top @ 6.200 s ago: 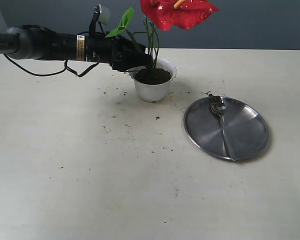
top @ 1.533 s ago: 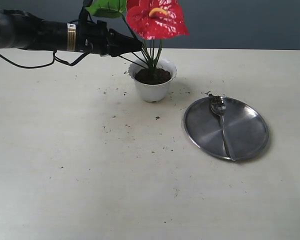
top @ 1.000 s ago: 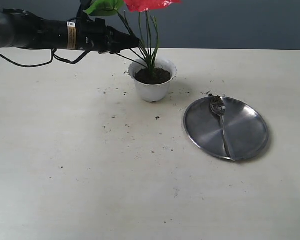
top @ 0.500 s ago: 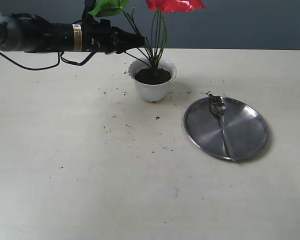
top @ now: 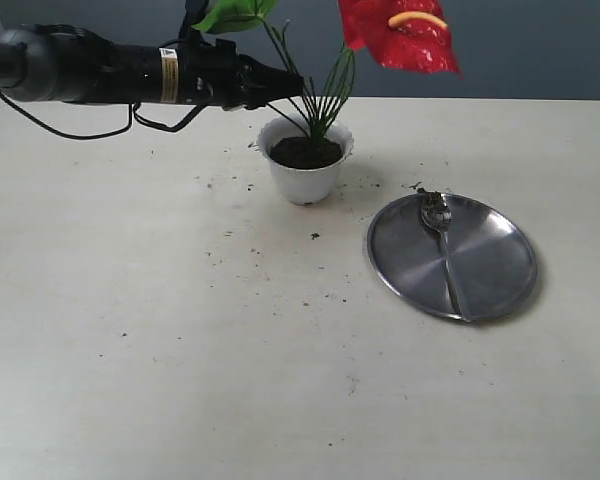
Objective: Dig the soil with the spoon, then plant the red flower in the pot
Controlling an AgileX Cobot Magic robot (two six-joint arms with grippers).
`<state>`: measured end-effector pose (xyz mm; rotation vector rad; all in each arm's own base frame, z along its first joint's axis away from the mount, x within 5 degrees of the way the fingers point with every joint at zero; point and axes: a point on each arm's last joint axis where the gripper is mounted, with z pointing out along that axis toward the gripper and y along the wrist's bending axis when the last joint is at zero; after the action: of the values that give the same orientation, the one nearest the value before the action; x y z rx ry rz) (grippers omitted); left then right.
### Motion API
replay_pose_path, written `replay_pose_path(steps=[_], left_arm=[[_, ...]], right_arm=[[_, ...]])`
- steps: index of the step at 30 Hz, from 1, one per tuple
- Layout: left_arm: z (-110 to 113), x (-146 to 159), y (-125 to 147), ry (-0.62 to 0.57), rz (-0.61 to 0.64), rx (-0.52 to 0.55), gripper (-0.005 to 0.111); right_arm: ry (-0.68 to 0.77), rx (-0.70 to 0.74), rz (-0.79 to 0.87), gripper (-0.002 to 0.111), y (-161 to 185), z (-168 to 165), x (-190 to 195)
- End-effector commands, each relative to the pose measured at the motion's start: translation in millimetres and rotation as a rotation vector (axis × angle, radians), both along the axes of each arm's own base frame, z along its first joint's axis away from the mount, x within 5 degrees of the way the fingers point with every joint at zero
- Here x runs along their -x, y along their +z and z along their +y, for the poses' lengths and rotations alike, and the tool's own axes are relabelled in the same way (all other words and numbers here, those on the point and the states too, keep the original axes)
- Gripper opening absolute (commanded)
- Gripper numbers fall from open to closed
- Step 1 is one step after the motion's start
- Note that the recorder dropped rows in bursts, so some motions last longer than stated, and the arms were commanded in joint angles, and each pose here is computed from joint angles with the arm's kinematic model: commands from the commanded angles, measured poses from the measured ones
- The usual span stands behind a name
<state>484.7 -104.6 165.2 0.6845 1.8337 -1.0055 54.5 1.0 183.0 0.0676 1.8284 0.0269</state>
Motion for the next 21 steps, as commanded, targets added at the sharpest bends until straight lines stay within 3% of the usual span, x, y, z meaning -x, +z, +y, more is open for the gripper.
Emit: replay_pose_path(steps=[1, 5, 21], left_arm=[[5.8, 2.0, -30.7, -0.002, 0.055, -0.153, 0.000], [14.1, 1.6, -31.7, 0.006, 0.073, -0.157, 0.000], [13.0, 2.9, -29.3, -0.012, 0.077, -0.122, 0.000]], right_arm=[[-0.005, 0.002, -0.006, -0.001, -0.1, -0.3, 0.1], [-0.005, 0.002, -0.006, -0.001, -0.1, -0.3, 0.1], [-0.005, 0.002, -0.006, -0.001, -0.1, -0.3, 0.1]])
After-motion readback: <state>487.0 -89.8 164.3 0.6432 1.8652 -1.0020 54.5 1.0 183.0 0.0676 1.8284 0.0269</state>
